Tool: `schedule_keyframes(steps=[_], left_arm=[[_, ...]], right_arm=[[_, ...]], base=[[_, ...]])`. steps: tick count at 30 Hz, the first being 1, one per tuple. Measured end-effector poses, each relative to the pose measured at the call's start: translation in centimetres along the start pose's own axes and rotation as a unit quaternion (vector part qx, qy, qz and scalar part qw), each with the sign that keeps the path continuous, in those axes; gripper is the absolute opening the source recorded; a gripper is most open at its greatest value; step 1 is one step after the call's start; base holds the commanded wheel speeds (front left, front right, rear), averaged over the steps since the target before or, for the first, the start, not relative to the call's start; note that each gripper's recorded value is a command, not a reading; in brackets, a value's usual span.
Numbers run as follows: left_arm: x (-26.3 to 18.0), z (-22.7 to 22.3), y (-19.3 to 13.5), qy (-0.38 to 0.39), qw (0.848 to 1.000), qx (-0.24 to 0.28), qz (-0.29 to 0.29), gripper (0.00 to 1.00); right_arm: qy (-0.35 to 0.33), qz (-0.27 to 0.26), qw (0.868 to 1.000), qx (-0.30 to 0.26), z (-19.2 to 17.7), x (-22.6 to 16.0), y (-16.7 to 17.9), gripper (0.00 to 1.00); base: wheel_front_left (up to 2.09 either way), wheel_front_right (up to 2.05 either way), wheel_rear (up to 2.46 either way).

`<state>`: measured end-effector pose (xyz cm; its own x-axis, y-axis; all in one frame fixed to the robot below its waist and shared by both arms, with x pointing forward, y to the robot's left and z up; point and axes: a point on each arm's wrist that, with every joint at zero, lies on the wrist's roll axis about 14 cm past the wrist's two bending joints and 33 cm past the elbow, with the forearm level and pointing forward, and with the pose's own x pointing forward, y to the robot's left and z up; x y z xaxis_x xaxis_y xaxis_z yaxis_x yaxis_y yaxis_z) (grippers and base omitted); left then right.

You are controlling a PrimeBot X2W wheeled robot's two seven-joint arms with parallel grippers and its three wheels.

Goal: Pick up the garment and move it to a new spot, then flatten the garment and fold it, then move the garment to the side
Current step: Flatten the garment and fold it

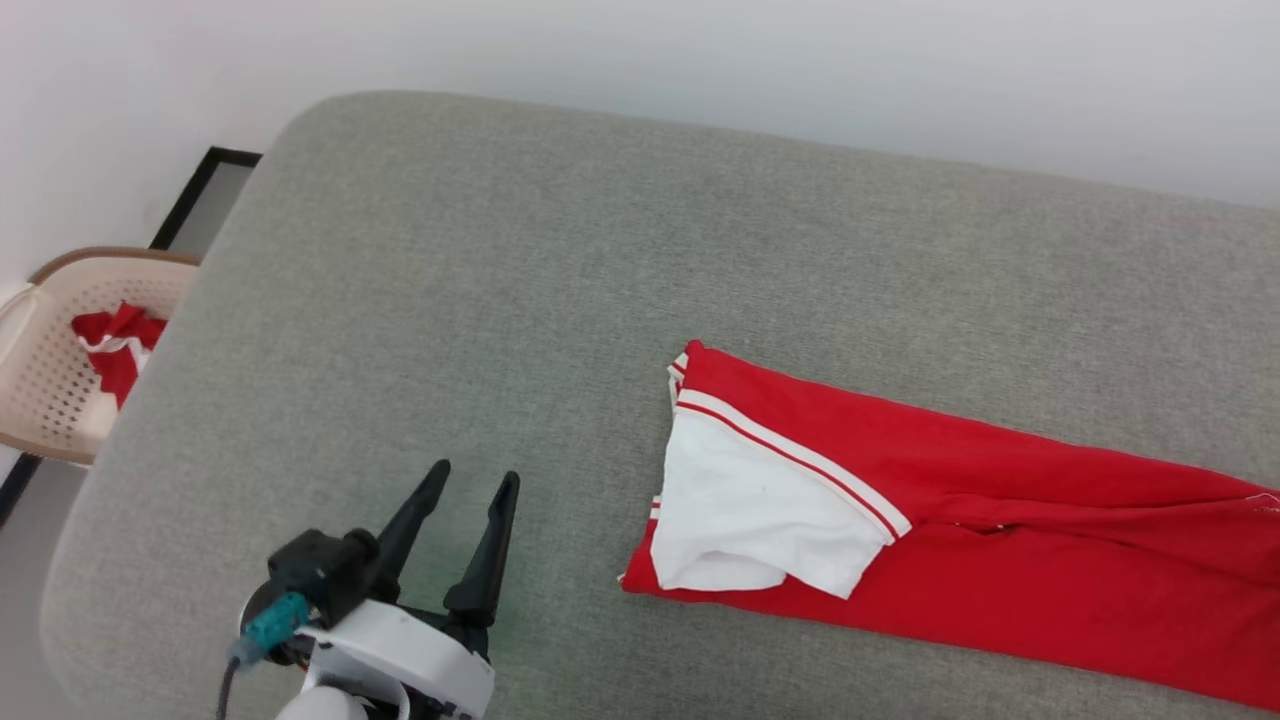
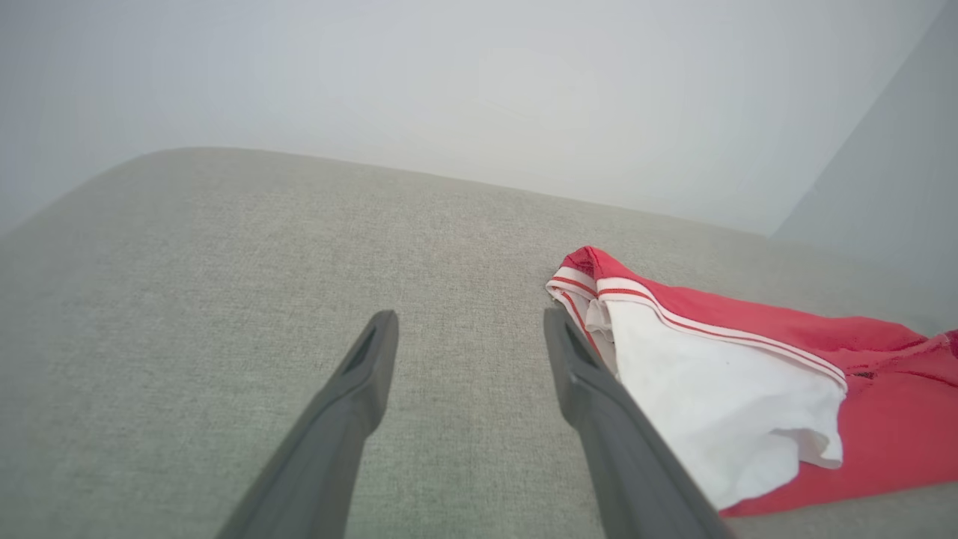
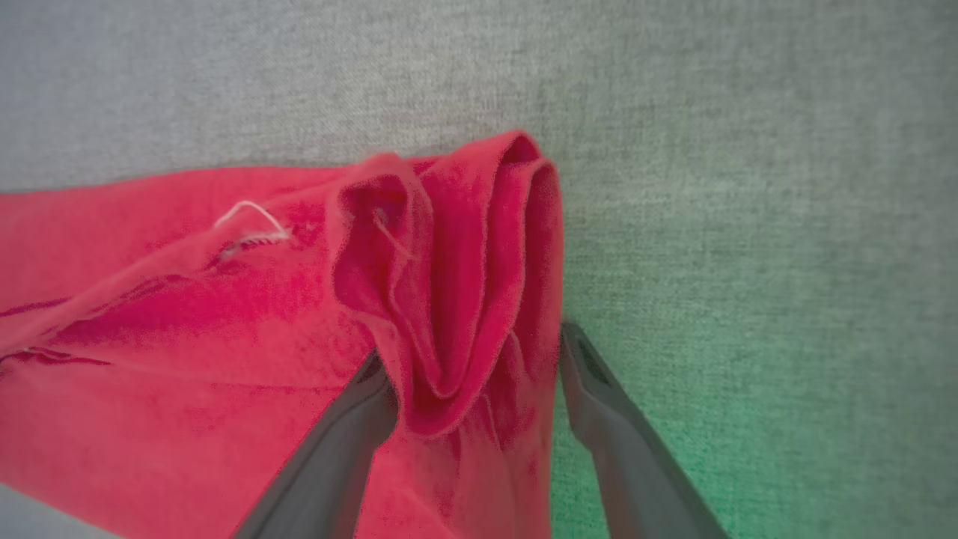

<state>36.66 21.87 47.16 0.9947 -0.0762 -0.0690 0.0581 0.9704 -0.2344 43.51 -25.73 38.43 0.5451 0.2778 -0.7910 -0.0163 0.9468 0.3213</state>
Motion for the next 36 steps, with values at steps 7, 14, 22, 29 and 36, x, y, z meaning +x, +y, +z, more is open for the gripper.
schedule_keyframes(steps=[7, 14, 22, 29, 36], left_arm=[[-1.0, 1.3, 0.8, -0.033, 0.997, 0.06, 0.037, 1.0], [-0.9, 1.1, 1.3, -0.037, 0.995, 0.068, 0.059, 1.0], [0.7, 0.8, 0.0, -0.038, 0.996, 0.066, 0.038, 1.0], [2.6, 0.8, -1.1, -0.039, 0.996, 0.074, 0.012, 1.0], [3.9, 0.4, -1.4, -0.033, 0.996, 0.084, 0.0, 1.0]], right_arm=[[0.014, 0.001, 1.0, -0.003, 0.2, 0.8, 0.6, 0.41], [0.005, 0.009, 1.0, 0.015, 0.6, 1.2, 1.1, 0.0], [-0.057, -0.01, 0.997, 0.043, 2.6, -0.1, -1.0, 0.0], [-0.13, -0.082, 0.986, 0.066, 5.7, -3.7, -6.8, 0.0], [-0.177, -0.175, 0.964, 0.097, 7.1, -8.0, -13.6, 0.0]], base=[[0.0, 0.0, 0.0], [0.0, 0.0, 0.0], [0.0, 0.0, 0.0], [0.0, 0.0, 0.0], [0.0, 0.0, 0.0]])
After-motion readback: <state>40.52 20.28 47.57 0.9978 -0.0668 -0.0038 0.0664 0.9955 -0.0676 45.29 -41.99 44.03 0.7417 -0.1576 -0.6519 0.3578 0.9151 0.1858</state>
